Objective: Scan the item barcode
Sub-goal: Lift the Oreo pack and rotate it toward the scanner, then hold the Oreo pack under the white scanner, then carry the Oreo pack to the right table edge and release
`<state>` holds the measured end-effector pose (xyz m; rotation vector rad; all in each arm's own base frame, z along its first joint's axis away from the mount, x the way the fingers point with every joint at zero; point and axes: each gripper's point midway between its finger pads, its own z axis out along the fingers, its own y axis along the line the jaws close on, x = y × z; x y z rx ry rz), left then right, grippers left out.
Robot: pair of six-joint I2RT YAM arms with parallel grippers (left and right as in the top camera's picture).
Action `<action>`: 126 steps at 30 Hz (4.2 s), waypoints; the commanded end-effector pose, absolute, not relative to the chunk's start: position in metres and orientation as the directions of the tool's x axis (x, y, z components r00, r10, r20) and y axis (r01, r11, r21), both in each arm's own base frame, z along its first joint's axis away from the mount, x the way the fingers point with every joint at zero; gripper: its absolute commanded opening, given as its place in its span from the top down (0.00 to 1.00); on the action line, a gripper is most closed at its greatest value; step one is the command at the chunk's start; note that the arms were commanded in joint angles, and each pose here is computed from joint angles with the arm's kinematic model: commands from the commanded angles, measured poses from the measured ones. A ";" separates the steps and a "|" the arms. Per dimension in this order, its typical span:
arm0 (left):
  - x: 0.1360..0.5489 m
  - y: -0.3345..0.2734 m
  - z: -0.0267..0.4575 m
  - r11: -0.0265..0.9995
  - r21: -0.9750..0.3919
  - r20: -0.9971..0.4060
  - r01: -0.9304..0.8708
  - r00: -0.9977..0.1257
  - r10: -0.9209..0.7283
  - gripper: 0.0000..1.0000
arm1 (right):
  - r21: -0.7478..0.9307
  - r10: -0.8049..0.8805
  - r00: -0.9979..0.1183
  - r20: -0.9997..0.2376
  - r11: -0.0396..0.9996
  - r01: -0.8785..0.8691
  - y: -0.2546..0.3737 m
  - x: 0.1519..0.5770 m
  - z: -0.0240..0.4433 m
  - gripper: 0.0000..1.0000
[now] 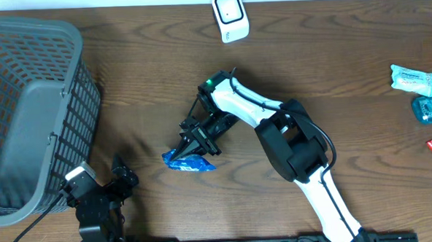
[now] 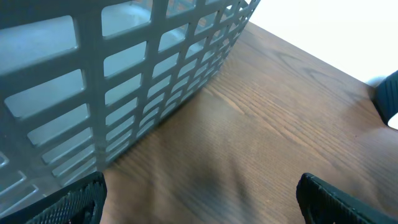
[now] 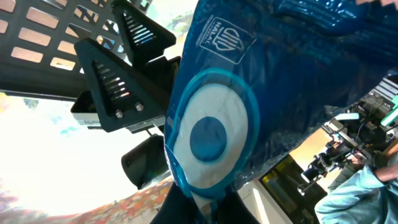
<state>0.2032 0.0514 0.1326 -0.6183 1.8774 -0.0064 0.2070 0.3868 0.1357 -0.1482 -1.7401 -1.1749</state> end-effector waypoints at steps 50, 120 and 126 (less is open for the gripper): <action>0.203 0.054 0.134 0.866 -0.275 -0.878 -0.417 -0.257 -0.403 0.02 | 0.490 0.854 -0.495 -0.159 0.504 0.712 0.198 0.438 0.196 0.99; 0.203 0.054 0.134 0.866 -0.275 -0.878 -0.417 -0.257 -0.403 0.02 | 0.323 0.883 -0.055 -0.466 0.228 0.919 -0.137 0.546 0.189 0.99; 0.203 0.054 0.134 0.866 -0.275 -0.878 -0.417 -0.257 -0.403 0.02 | 0.270 0.877 0.102 -0.470 0.033 0.962 -0.238 0.510 0.154 0.99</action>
